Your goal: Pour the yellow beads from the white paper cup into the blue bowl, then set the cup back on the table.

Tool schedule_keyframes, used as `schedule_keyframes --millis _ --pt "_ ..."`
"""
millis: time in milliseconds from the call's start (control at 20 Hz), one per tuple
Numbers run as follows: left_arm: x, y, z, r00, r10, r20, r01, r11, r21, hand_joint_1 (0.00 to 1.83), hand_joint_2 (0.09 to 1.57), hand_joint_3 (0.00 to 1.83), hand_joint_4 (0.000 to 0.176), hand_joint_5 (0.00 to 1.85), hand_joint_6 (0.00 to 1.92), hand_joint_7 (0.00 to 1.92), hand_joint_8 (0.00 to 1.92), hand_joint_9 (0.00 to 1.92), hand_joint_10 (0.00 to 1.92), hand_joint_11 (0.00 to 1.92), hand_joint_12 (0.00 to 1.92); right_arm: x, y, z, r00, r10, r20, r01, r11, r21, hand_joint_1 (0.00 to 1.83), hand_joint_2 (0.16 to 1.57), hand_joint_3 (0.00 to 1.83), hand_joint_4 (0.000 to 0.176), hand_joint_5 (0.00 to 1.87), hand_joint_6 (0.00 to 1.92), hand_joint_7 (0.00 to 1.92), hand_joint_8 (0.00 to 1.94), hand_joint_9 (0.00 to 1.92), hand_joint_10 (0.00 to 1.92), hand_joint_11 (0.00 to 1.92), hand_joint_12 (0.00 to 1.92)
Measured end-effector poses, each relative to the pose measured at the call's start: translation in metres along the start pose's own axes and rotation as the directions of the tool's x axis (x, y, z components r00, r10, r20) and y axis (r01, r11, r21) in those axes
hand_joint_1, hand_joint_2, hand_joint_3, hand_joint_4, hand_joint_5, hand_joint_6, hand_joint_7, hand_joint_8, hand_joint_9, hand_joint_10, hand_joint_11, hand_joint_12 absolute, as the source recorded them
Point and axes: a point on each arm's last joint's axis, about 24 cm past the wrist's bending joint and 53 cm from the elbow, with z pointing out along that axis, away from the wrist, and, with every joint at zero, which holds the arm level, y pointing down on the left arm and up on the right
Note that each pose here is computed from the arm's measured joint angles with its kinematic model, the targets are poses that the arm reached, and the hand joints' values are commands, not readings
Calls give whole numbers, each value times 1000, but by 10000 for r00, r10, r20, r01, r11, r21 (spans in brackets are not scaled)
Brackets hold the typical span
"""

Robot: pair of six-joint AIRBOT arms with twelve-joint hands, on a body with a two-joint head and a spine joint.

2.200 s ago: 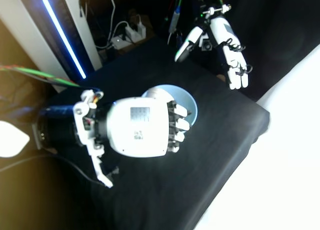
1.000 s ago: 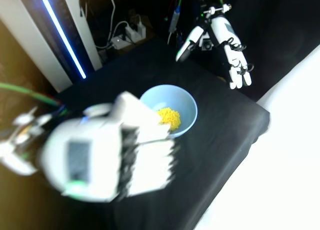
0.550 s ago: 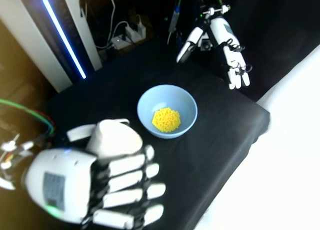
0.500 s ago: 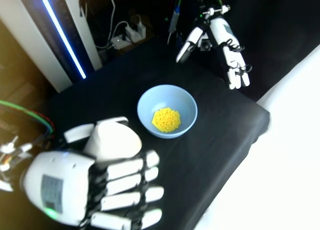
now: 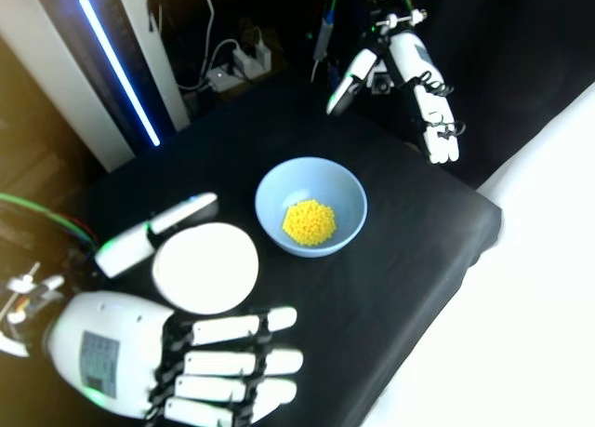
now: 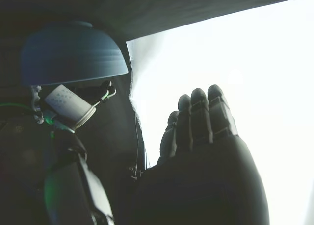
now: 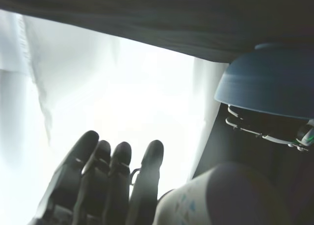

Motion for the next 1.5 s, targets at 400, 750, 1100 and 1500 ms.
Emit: schedule_keyframes --millis 400,750,1100,1500 --pt "-3 7 -7 10000 -11 56 12 9999 -160 523 797 3 55 71 2 285 6 244 0 0 235 1 -17 -10 9904 -1378 -91 1381 9896 408 0 984 0 110 251 0 218 0 103 21 37 18" --pt "1 13 -12 10000 -50 12 50 9996 -267 540 775 8 92 55 0 150 0 107 0 0 6 8 -23 -16 9854 -1690 -192 1694 9853 233 0 994 4 138 248 5 171 0 70 2 0 0" --pt "9 17 -14 9998 -195 1 195 9994 -276 569 767 0 12 41 0 252 4 332 10 216 145 0 -45 -27 9864 -1642 118 1634 9851 528 0 1005 5 114 226 9 156 0 88 4 90 45" --pt "19 21 -16 9995 -289 -123 285 9991 -307 512 775 2 41 19 0 229 0 318 2 243 191 4 -63 -30 9873 -1580 157 1562 9843 826 0 1032 6 94 296 6 260 12 192 16 184 99"
